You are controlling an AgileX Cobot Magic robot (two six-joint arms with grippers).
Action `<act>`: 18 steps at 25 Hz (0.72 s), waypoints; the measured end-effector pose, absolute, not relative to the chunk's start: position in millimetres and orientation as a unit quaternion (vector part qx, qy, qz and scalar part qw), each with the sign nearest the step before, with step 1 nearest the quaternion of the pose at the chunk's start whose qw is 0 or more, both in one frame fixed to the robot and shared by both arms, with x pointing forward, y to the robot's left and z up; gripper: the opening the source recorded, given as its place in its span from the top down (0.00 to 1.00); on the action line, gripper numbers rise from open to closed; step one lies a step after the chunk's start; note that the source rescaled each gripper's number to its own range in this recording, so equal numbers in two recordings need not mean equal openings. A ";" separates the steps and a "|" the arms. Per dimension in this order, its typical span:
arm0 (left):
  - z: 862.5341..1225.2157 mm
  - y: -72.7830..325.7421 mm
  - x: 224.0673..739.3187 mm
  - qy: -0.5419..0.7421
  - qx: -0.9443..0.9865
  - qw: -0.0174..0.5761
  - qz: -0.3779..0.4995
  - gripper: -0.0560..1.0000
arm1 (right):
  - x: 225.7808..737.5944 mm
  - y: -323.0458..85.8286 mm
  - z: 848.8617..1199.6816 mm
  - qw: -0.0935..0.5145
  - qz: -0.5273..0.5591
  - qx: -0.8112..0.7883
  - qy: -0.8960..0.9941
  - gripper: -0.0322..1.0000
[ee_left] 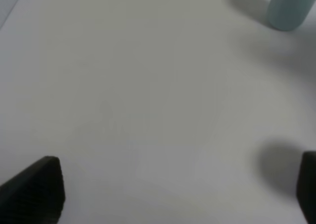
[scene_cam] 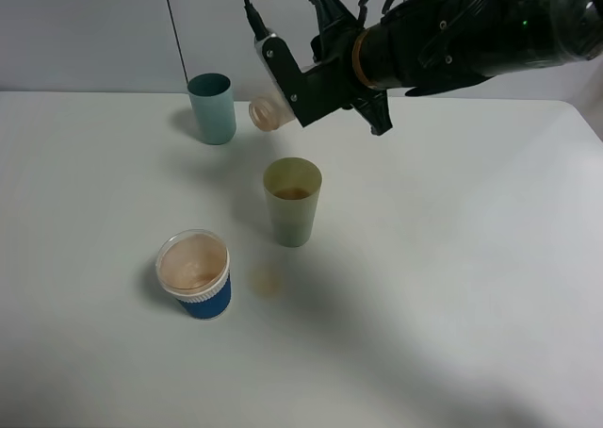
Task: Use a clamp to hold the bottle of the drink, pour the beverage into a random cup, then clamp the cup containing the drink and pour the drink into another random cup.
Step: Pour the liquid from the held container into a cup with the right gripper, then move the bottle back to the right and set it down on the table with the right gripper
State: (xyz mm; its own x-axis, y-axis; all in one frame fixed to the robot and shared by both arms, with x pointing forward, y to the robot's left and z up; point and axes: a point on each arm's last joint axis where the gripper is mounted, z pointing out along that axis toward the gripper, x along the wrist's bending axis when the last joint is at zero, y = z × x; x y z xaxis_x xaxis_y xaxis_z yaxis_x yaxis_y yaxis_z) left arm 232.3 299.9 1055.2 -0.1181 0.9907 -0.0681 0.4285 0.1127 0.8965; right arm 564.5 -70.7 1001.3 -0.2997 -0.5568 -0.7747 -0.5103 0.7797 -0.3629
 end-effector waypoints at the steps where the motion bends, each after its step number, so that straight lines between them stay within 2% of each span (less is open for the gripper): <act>1: 1055.2 299.9 232.3 0.646 0.549 0.373 0.377 0.04 | 564.5 -70.7 1001.3 0.490 -0.024 -0.331 0.806 0.96; 13: 1055.2 299.9 232.3 0.646 0.549 0.373 0.377 0.04 | 562.6 -73.0 997.5 0.456 0.112 -0.068 0.880 0.96; 18: 1055.2 299.9 232.3 0.646 0.549 0.373 0.377 0.04 | 563.0 -75.1 997.2 0.431 0.180 0.094 0.879 0.96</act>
State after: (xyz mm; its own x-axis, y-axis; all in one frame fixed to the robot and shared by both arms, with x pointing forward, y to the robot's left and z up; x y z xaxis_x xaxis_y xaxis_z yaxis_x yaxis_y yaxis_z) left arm 232.3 299.9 1055.2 -0.1181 0.9907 -0.0681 0.4285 0.1127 0.8965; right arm 563.0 -75.1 997.2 -0.6107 0.3208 -0.7239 0.0100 0.9173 0.3981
